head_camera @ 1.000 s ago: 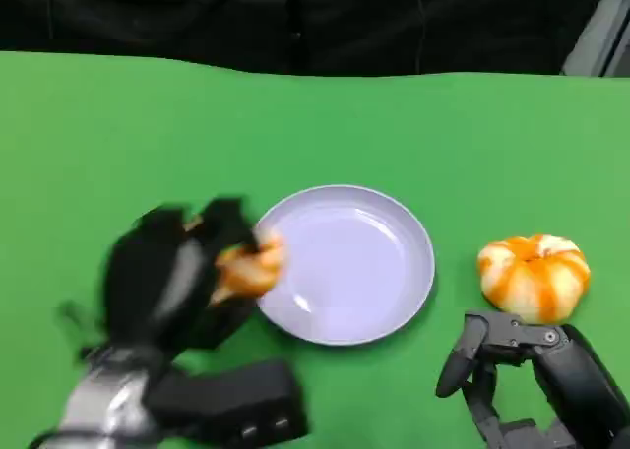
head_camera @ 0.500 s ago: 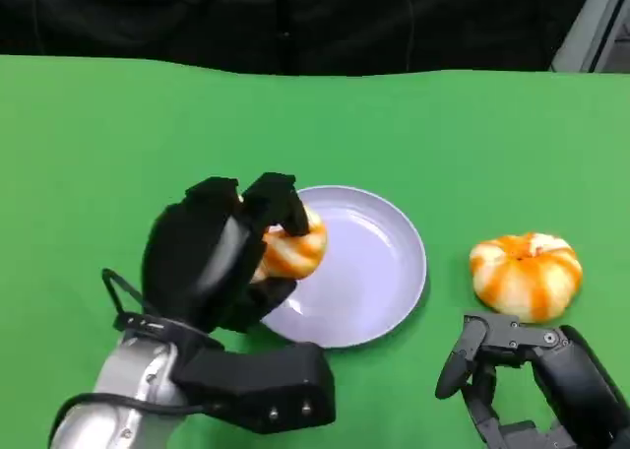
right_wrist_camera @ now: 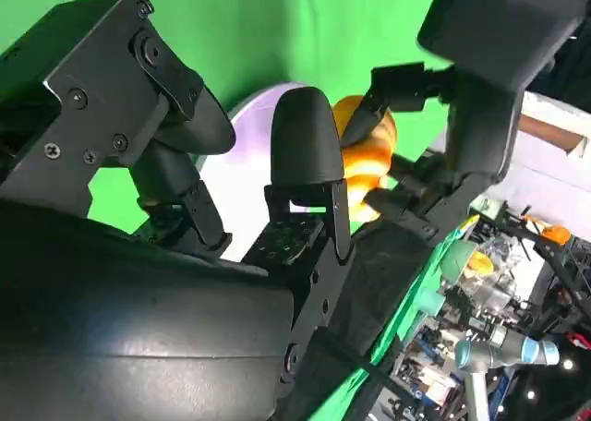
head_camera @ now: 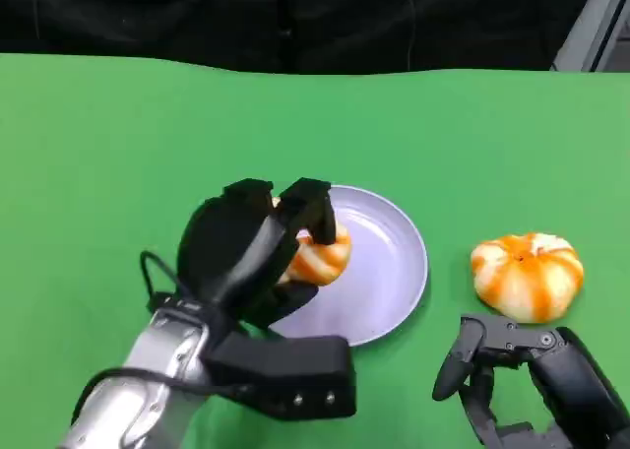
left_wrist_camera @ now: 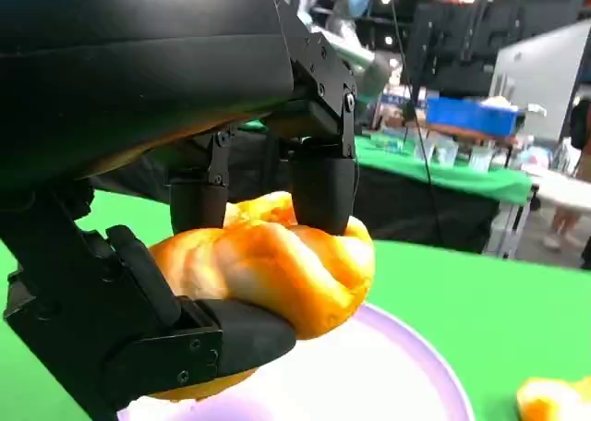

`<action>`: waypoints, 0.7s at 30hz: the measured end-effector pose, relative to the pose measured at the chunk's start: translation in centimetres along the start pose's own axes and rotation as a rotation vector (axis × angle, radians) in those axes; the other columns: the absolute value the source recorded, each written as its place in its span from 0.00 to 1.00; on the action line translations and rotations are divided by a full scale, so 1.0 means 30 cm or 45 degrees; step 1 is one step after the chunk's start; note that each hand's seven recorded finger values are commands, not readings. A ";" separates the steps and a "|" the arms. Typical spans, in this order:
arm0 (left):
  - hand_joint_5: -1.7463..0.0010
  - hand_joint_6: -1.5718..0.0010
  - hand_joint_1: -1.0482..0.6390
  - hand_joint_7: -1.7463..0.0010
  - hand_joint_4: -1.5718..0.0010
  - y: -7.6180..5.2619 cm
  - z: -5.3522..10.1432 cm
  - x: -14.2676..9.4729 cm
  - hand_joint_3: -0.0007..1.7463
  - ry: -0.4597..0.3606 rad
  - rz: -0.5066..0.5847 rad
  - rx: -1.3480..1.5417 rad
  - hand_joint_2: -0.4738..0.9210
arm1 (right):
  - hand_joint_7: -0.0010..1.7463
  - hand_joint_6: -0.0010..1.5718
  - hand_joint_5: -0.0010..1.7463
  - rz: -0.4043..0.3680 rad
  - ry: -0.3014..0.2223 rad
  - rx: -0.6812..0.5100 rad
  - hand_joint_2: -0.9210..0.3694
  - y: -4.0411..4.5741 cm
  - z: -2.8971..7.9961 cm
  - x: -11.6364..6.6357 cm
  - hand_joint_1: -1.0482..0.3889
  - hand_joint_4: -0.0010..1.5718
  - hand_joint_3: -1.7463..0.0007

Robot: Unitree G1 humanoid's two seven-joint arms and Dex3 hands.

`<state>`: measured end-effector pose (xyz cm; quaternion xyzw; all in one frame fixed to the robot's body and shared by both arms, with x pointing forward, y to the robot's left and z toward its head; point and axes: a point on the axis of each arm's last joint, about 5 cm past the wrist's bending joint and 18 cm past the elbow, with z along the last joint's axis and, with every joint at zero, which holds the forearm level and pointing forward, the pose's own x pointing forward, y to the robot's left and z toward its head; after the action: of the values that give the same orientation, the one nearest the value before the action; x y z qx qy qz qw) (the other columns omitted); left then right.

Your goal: Grasp the bread from the table and place it into the plate.

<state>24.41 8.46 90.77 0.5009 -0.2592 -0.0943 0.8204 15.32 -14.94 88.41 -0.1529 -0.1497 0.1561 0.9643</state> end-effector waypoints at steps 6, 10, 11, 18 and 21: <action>0.00 0.50 0.50 0.14 0.44 -0.018 0.012 0.048 0.60 -0.017 -0.062 0.023 0.66 | 0.74 0.53 0.99 0.000 -0.001 0.002 0.53 0.002 0.003 -0.003 0.76 0.54 0.13; 0.00 0.50 0.50 0.15 0.45 -0.035 0.013 0.076 0.58 -0.014 -0.103 0.039 0.68 | 0.74 0.53 1.00 -0.002 -0.017 -0.003 0.53 0.003 0.013 -0.002 0.77 0.55 0.14; 0.00 0.52 0.50 0.10 0.45 -0.039 0.014 0.083 0.57 -0.018 -0.111 0.041 0.67 | 0.74 0.54 1.00 -0.003 -0.018 -0.005 0.53 0.003 0.014 -0.003 0.77 0.55 0.14; 0.27 0.50 0.48 0.65 0.55 -0.085 0.023 0.098 0.23 0.032 -0.208 -0.025 0.91 | 0.74 0.53 1.00 0.001 -0.003 0.000 0.53 0.010 0.016 -0.013 0.77 0.54 0.14; 0.57 0.64 0.43 0.89 0.72 -0.083 0.025 0.101 0.12 0.060 -0.333 -0.146 0.99 | 0.74 0.53 1.00 0.000 -0.008 -0.002 0.53 0.010 0.021 -0.012 0.76 0.54 0.14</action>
<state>26.86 5.42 89.89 0.4847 -0.1666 -0.2032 0.8343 14.70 -14.63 88.80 -0.1532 -0.1528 0.1564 0.9637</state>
